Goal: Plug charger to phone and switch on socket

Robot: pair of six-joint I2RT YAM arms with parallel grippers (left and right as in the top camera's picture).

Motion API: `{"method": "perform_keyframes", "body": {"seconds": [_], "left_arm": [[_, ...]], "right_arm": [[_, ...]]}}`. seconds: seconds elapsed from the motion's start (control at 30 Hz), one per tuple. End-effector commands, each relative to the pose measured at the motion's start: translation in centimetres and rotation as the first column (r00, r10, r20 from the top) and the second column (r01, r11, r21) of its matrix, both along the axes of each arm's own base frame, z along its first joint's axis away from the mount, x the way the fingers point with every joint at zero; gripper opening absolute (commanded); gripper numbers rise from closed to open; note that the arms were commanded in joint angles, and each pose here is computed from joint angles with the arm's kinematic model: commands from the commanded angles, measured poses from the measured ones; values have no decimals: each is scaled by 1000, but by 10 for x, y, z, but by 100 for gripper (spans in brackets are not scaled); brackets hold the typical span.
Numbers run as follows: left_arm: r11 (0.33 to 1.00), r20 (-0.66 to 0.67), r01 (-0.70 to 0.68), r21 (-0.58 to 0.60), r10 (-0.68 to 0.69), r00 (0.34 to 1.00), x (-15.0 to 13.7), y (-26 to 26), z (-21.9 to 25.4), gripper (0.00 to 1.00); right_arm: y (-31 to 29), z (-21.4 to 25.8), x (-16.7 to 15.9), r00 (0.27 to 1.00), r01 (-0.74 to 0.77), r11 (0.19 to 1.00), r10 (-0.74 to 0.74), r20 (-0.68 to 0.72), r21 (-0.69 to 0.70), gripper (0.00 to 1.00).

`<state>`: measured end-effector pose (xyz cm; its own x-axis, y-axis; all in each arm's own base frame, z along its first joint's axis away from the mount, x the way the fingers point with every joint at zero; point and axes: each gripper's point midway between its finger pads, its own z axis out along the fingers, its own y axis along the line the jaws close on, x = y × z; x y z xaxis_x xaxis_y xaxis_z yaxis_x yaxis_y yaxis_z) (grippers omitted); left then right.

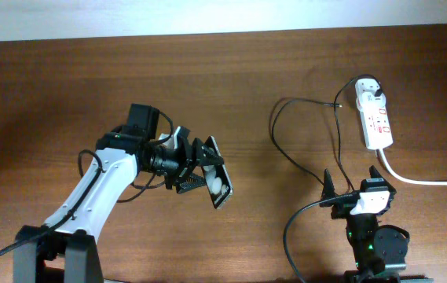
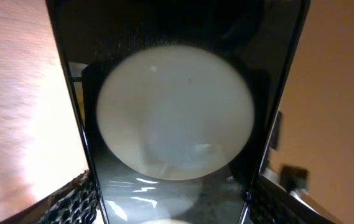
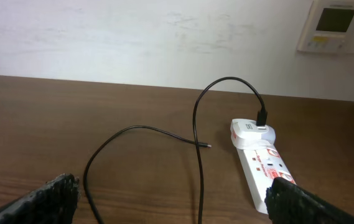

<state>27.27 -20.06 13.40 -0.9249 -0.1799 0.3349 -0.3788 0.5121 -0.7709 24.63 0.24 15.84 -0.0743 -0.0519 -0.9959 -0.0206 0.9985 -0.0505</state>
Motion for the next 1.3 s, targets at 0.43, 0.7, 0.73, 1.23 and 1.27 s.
{"method": "perform_keyframes", "body": {"seconds": [0.43,0.7,0.73,1.23,1.27], "left_arm": [[984,-58,22,-175,-32,998,-9,-14,29,74],[984,-58,22,-175,-32,998,-9,-14,29,74],[984,-58,21,-174,-32,998,-9,-14,29,74],[985,-56,17,-169,-27,998,-8,-14,28,75],[985,-57,17,-169,-27,998,-8,-14,28,75]], "right_arm": [[0,-2,0,1000,0,1000,0,-2,0,99],[0,-2,0,1000,0,1000,0,-2,0,99],[0,-2,0,1000,0,1000,0,-2,0,99],[-1,-2,0,1000,7,1000,-7,0,-7,99],[-9,0,0,999,51,997,-51,10,-52,99]]}}
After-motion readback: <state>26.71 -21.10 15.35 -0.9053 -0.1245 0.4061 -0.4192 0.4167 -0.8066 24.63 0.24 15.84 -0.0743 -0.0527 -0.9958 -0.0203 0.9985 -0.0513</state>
